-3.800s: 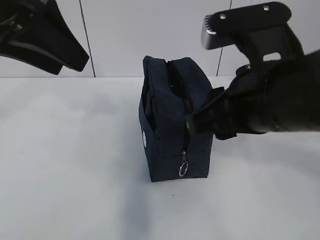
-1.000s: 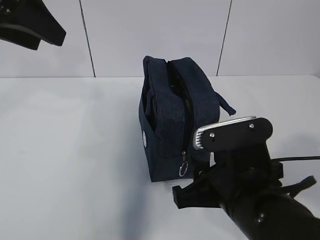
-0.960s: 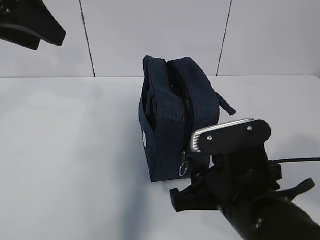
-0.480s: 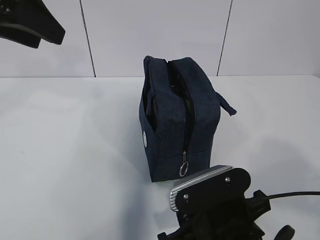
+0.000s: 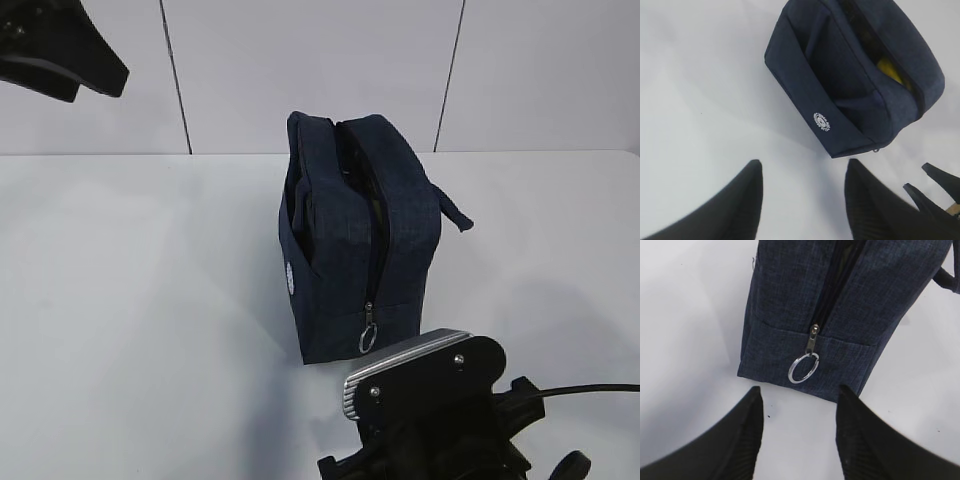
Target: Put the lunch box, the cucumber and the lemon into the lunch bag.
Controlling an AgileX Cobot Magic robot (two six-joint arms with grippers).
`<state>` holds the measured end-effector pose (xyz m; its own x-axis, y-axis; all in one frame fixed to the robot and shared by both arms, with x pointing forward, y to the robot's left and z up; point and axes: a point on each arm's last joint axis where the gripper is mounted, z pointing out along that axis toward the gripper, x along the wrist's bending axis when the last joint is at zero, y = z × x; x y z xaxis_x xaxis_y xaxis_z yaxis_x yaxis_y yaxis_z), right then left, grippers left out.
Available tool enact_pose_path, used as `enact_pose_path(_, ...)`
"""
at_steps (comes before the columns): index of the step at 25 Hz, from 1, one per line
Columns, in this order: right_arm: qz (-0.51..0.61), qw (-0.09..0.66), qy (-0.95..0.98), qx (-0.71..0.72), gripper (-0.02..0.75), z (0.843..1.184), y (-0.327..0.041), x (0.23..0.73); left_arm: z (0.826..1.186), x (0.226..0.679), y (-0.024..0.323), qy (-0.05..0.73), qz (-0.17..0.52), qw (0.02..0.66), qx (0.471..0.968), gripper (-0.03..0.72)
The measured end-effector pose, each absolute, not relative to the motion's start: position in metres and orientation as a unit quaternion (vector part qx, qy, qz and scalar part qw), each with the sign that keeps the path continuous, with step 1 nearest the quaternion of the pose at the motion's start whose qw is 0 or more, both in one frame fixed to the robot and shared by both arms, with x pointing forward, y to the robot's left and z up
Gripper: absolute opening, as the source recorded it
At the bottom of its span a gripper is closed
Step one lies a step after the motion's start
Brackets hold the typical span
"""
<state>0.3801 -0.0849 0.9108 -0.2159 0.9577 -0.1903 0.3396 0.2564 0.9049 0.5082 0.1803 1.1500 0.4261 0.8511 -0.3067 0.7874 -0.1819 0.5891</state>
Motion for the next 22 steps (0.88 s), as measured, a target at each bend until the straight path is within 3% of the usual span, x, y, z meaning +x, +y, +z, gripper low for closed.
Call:
enact_pose_path(7,0.381,0.406,0.680,0.477,0.375,0.911,-0.085,0.380,1.148,0.510,0.184,0.530,0.067,0.335,0.776,0.385)
enact_pose_path(13,0.382,0.400,0.679,0.483,0.470,0.910,-0.078,0.384,1.144,0.513,0.185,0.531,0.072,0.324,0.780,0.385)
enact_pose_path(22,0.379,0.388,0.664,0.514,0.483,0.910,-0.068,0.404,1.137,0.519,0.183,0.534,0.069,0.315,0.782,0.385)
